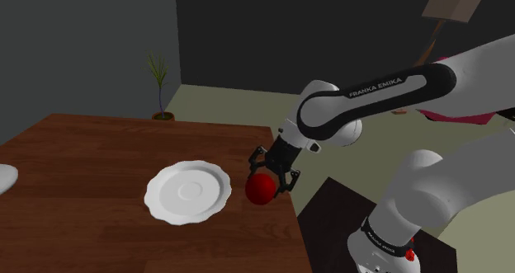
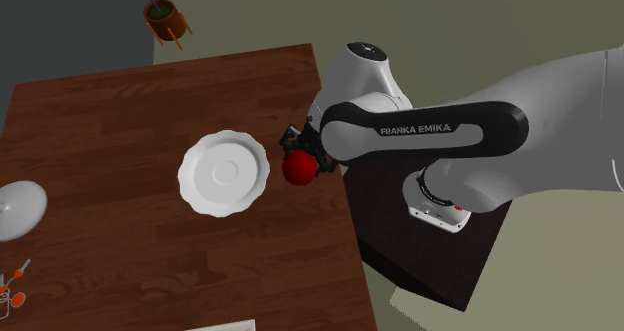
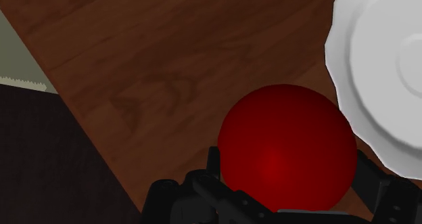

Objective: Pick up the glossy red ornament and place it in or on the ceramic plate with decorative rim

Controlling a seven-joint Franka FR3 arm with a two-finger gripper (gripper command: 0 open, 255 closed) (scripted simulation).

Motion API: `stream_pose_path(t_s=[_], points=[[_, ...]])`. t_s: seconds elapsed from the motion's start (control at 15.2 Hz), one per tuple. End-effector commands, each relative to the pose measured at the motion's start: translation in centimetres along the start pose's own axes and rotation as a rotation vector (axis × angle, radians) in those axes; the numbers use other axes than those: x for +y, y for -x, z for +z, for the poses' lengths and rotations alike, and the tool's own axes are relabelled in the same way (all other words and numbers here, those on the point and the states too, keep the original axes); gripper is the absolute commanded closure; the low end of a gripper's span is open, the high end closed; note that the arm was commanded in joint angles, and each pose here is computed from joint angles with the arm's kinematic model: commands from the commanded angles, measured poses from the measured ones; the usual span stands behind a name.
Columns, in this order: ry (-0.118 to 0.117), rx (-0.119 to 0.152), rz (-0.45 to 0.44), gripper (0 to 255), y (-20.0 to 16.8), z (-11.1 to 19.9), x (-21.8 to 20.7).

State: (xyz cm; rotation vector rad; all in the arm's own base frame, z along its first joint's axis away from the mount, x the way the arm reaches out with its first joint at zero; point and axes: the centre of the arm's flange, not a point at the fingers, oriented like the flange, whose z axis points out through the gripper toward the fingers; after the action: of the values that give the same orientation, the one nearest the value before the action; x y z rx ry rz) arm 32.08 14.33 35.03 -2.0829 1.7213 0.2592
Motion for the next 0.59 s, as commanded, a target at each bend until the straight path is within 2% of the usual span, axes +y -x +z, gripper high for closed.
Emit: stream_pose_path(t_s=[0.0,0.53], points=[[0.000,0.000,0.000,255,0.5,-0.9,-0.2],[0.000,0.000,0.000,255,2.2,-4.7,-1.1]])
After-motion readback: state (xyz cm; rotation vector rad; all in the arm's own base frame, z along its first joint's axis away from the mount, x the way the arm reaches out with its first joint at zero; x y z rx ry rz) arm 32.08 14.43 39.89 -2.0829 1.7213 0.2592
